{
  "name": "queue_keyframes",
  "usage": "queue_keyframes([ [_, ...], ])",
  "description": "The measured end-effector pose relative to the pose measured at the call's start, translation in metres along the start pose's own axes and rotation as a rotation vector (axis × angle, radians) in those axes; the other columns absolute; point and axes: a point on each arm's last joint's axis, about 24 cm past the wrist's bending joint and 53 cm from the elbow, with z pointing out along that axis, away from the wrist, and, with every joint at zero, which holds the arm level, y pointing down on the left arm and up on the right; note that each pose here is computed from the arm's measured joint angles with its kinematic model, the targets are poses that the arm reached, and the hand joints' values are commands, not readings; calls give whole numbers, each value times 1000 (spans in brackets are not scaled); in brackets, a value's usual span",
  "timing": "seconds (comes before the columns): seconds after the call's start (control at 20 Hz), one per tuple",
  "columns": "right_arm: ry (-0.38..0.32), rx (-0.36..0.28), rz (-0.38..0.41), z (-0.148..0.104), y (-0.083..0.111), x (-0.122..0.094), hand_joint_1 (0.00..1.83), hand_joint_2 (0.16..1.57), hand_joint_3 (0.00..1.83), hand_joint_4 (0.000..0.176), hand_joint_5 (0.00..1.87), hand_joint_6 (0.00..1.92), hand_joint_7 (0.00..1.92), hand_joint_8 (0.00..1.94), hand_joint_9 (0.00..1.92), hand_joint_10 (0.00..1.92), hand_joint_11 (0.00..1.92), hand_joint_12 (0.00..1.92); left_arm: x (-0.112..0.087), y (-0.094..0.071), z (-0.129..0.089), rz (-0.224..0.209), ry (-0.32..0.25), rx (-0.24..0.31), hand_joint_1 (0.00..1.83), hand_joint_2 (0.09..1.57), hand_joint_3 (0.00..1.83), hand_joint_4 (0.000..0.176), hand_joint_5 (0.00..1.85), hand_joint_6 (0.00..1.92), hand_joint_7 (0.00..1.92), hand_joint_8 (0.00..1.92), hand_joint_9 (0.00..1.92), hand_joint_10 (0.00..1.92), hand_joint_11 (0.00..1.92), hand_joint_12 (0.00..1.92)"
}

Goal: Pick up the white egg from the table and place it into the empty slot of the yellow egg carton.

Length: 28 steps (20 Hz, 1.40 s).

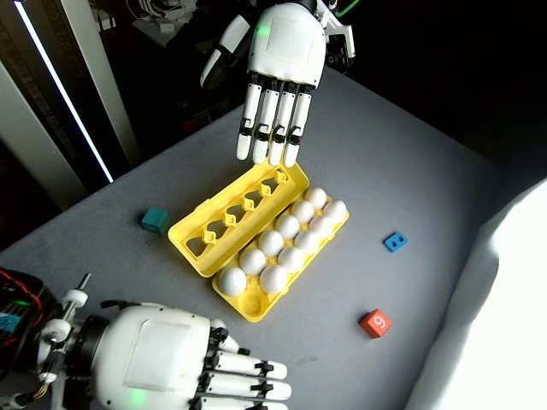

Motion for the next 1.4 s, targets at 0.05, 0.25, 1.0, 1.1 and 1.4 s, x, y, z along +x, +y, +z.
queue_keyframes([
  [0.05, -19, -18, 44, 1, 6, -1, 1124, 1066, 1, 0, 1084, 837, 172, 0, 0, 0, 0, 0, -1, 0, 0, 2, -2, 0, 0, 1149, 0, 0, 11, 0, 38, 0, 31, 1, 0, 83],
  [0.25, -73, -57, 125, 3, 17, -10, 1140, 1059, 0, 0, 1105, 803, 198, 6, 0, 0, 0, 0, -1, -2, 0, -1, -5, 2, 0, 1154, 2, 0, 31, 3, 52, 0, 37, 0, 0, 103],
  [1.0, -49, -39, 366, 11, 25, 16, 1110, 1053, 0, 37, 1117, 783, 226, 3, 0, 0, 0, 0, 2, -9, 2, 6, 1, 15, 0, 1158, 1, 0, 29, 2, 74, 1, 57, 2, 0, 139],
  [1.1, -49, -40, 367, 11, 25, 16, 1111, 1051, 0, 38, 1120, 779, 235, 6, 0, 0, 0, 0, 3, -9, 2, 7, 3, 15, 0, 1161, 2, 0, 27, 1, 81, 3, 62, 3, 0, 122],
  [1.4, -46, -43, 387, 12, 28, 22, 889, 1044, 0, 86, 885, 530, 96, 3, 0, 0, 0, 0, 3, -11, 2, -2, 5, 18, 0, 1162, 1, 0, 28, 0, 94, 2, 73, 2, 0, 141],
])
